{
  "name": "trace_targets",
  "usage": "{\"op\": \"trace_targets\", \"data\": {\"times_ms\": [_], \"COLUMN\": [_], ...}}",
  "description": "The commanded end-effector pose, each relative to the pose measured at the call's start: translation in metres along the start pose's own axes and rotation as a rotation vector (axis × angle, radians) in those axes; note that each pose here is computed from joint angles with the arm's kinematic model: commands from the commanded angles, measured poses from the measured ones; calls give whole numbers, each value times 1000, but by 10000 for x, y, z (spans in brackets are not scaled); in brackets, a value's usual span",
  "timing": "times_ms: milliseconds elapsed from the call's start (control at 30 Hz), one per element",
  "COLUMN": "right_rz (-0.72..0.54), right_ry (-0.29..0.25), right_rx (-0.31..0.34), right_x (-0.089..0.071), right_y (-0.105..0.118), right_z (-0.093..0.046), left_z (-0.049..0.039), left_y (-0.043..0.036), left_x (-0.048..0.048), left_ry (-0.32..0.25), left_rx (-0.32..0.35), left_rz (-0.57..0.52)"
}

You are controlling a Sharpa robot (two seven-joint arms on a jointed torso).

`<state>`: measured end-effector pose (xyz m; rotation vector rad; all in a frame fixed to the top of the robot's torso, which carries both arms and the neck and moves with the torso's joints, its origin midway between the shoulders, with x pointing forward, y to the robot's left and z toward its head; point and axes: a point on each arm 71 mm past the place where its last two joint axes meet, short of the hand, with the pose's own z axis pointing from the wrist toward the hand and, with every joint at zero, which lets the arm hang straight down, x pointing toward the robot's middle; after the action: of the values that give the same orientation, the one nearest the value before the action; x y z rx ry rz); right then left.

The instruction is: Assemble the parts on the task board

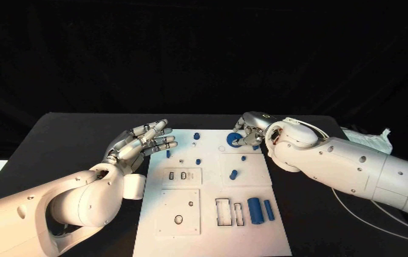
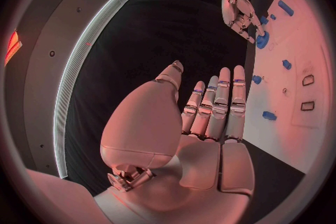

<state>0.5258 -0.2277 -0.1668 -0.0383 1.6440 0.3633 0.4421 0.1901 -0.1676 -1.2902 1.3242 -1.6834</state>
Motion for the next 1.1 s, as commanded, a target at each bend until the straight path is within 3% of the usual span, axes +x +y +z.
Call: {"op": "trace_targets", "data": {"times_ms": [33,1100], "right_rz": [-56,-43], "right_ry": [32,42], "right_rx": [-5,13], "right_x": [40,59], "right_y": [15,-42], "right_z": [3,5], "left_z": [2,1], "left_y": [-10,-15], "left_x": [20,-8], "left_ry": [19,12], "left_rx": [5,5], "left_rz": [-11,-8]}}
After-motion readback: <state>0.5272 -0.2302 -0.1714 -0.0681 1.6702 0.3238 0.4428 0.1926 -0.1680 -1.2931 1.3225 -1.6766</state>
